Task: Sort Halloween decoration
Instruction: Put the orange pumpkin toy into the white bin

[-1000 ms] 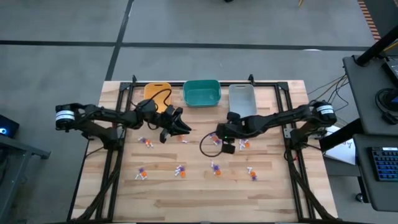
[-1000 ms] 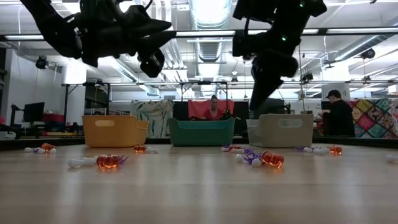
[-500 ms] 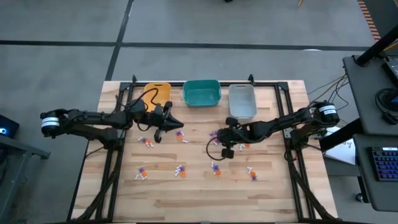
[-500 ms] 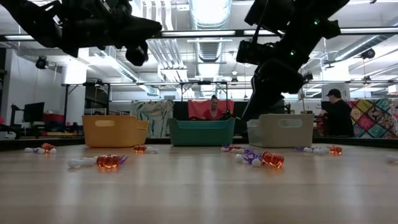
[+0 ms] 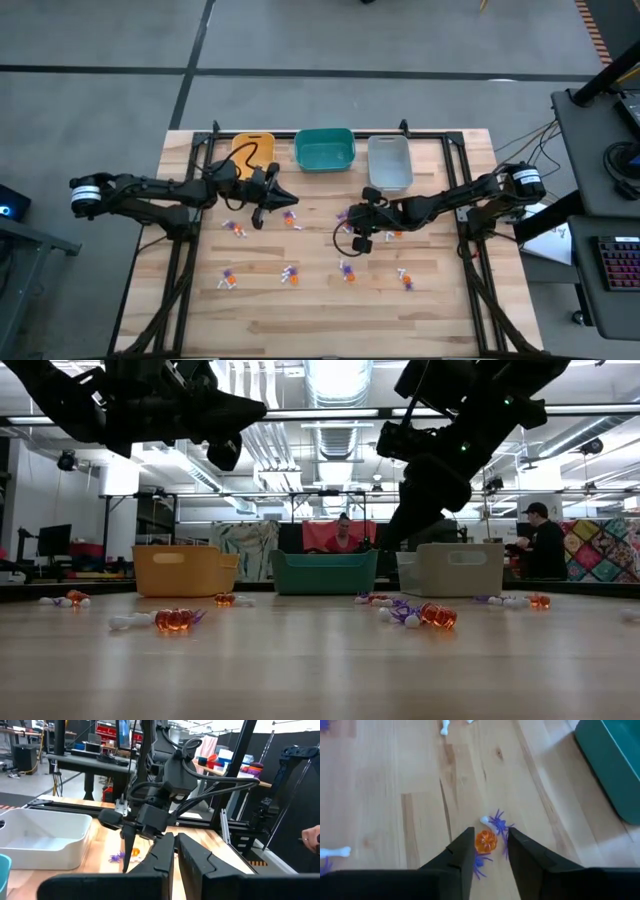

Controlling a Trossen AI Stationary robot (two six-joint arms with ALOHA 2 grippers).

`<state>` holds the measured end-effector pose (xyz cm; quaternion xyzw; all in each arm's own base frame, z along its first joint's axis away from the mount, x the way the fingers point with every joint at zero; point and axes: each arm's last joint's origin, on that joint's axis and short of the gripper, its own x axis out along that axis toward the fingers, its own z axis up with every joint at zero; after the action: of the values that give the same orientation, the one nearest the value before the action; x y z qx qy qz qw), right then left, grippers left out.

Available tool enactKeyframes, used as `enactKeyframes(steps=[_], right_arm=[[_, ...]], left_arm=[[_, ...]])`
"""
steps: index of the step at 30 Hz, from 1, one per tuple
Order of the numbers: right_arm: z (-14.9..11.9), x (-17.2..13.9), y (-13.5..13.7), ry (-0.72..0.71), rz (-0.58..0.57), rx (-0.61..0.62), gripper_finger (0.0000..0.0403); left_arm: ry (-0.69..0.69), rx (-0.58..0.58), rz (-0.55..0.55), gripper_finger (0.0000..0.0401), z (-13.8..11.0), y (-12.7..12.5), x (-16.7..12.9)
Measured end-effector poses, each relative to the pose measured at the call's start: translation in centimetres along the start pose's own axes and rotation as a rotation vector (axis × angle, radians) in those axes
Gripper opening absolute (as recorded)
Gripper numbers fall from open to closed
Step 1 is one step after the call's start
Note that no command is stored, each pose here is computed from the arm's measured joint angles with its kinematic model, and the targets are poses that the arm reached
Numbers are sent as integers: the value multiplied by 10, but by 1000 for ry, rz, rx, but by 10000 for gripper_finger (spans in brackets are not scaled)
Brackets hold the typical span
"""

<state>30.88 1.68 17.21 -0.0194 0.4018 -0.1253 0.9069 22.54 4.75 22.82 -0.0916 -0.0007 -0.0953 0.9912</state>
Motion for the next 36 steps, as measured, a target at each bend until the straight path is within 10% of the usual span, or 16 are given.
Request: enactKeyframes(steps=[12,36], right_arm=[[-4,22,6,-12,2,28,180],[-23,52,6,72,-42,105,149]], left_arm=[[-30,14,-5,6,9,0,3],[-25,12,-6,7,8,0,3]])
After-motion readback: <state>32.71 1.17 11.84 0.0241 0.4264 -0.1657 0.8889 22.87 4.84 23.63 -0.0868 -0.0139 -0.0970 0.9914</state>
